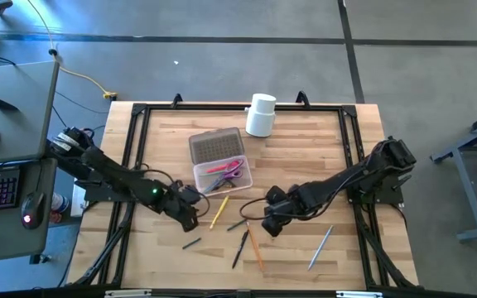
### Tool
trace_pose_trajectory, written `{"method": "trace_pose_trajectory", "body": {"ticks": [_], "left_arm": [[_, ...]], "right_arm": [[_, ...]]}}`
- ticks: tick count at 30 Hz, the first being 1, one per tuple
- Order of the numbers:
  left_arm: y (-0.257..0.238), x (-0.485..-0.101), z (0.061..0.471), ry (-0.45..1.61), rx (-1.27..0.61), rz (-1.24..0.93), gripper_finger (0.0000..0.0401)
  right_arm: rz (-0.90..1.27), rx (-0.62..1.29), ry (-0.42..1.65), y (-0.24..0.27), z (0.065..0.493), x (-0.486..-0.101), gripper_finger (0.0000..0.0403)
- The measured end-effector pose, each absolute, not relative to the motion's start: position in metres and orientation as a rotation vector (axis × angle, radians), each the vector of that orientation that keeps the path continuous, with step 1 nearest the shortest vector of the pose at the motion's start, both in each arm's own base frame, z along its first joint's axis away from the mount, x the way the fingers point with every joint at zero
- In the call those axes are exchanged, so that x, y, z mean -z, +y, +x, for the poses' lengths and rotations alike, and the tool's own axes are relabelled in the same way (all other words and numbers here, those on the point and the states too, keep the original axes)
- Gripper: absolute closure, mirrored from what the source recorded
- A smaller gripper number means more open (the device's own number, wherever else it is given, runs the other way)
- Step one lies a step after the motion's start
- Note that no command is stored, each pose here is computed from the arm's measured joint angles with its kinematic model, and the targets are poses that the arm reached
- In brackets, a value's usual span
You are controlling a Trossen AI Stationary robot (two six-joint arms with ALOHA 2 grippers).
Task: Pick & place school supplies into a supply box
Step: Put the light green crayon into the black supply box
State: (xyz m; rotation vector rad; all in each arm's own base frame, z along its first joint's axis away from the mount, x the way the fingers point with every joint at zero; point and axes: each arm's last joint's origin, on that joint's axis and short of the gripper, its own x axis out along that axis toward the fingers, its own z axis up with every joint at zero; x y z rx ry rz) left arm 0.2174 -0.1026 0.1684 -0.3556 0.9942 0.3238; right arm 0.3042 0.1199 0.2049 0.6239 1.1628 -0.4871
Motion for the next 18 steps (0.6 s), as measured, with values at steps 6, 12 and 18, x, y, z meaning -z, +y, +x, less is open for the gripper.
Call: {"method": "trace_pose_trajectory", "body": {"ticks": [6, 12, 18], "left_arm": [[-0.093, -0.171, 0.228, 0.952, -0.298, -0.329, 0.0229], [-0.076, -0.172, 0.236, 0.928, -0.33, -0.324, 0.0229], [-0.061, -0.172, 0.24, 0.957, -0.321, -0.344, 0.0229]], "right_arm": [[0.692, 0.503, 1.198, 0.124, 0.311, -0.19, 0.0289], [0.791, 0.499, 1.244, 0.131, 0.321, -0.171, 0.0289], [0.866, 0.529, 1.344, 0.133, 0.326, -0.146, 0.0289]]}}
